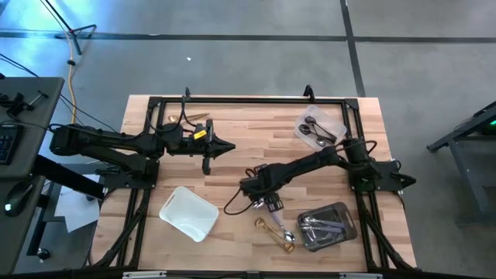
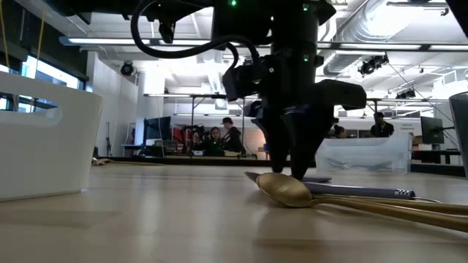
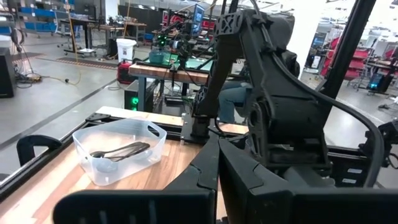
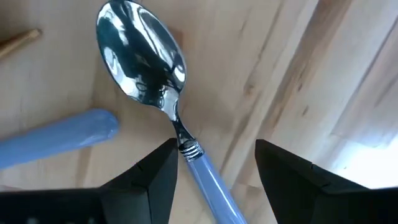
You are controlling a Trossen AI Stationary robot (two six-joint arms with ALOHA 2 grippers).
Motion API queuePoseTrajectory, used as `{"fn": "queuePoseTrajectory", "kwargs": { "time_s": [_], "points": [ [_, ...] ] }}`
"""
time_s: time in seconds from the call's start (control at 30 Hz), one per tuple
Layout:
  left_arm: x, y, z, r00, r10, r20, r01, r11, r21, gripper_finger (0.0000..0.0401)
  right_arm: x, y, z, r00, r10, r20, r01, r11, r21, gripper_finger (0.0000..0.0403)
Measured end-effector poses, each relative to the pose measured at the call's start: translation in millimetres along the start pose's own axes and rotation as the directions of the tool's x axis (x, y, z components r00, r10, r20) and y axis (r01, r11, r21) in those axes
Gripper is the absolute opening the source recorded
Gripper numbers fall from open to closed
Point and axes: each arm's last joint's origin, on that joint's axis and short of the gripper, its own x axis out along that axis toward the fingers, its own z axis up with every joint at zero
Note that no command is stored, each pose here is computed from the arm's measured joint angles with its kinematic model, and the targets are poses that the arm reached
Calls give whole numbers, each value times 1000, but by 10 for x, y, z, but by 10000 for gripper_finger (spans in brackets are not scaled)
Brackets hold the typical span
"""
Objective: Sort silverware by color (type)
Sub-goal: Put the violet spoon into the black bin
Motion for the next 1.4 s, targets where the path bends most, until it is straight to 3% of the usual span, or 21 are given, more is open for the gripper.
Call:
{"fn": "queuePoseTrajectory", "kwargs": {
  "time_s": [0.7, 1.13, 1.27, 1.4],
  "points": [
    [-278, -47, 336, 981, -18, 192, 10, 999, 42, 0, 1, -27, -9, 999, 48, 3, -46, 986, -162, 199],
    [-324, -50, 376, 977, -12, 213, 4, 999, 37, 0, 159, -60, 0, 998, 52, -34, -57, 989, -138, 199],
    [-324, -46, 376, 977, 4, 215, -11, 1000, 29, 0, 188, -53, -1, 998, 55, -41, -60, 989, -135, 179],
    [-324, -45, 376, 977, 6, 215, -13, 1000, 28, 0, 198, -48, -6, 997, 61, -47, -67, 989, -136, 125]
  ]
}}
